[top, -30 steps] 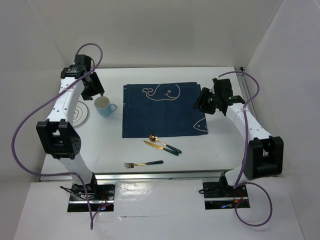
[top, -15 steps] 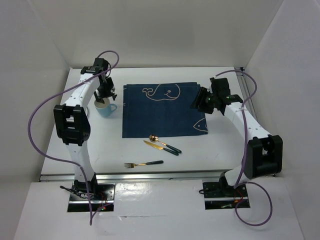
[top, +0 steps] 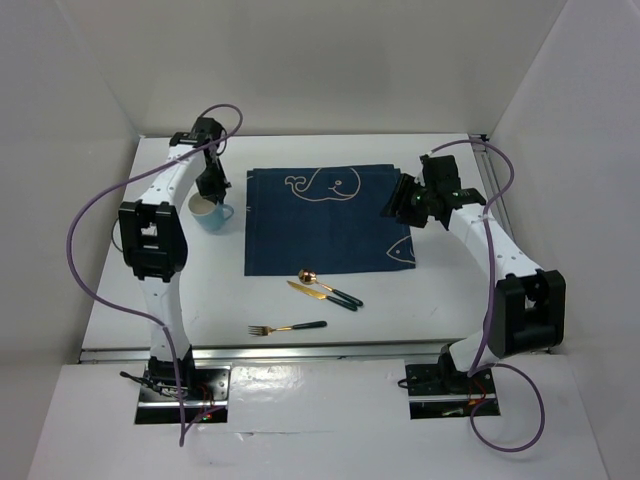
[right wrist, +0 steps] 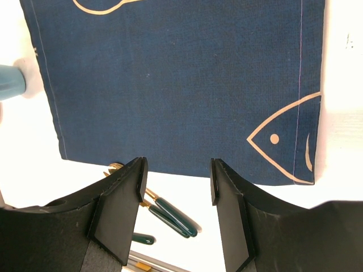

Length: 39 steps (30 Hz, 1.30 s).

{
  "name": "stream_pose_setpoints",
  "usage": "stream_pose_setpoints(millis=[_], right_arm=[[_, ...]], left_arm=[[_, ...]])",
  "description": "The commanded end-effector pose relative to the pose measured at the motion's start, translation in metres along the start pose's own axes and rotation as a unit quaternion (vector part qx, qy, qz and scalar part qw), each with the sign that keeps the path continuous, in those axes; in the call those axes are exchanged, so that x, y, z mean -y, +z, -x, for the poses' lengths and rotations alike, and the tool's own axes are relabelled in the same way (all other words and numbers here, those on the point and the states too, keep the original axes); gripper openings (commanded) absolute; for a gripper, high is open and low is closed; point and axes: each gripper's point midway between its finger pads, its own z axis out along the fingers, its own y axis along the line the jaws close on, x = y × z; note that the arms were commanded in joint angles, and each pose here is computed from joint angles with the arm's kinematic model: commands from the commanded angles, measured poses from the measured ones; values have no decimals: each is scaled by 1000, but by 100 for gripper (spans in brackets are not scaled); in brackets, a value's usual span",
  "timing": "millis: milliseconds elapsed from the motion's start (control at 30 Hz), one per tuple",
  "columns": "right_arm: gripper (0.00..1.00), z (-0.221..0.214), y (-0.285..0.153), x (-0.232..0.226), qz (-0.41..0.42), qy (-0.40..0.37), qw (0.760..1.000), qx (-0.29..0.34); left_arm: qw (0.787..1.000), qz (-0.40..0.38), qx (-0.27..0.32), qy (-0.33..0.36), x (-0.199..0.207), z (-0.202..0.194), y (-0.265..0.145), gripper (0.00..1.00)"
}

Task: Set the dinner table for one person

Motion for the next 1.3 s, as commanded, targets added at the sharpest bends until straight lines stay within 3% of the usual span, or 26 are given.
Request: stream_pose_setpoints(millis=[0, 200, 333, 500, 800, 1267], right_arm=[[59, 12, -5, -11, 6, -12, 1000, 13], [59, 15, -2, -10, 0, -11, 1000, 12], [59, 15, -2, -6, -12, -4, 1000, 13], [59, 7, -4, 1, -25, 8, 1000, 10], [59, 11, -43, 30, -66, 19, 996, 48], [59, 0, -59, 52, -79, 29, 995, 48]], left_arm=[[999, -21, 45, 16, 8, 24, -27, 0], [988, -78, 79, 104, 52, 9, -92, 0], [968, -134, 85, 192, 115, -32, -134, 0], [951, -164, 80, 251, 175, -78, -153, 0], [933, -215, 63, 281, 251, -126, -137, 0], [936, -175, 43, 303, 270, -160, -87, 0]])
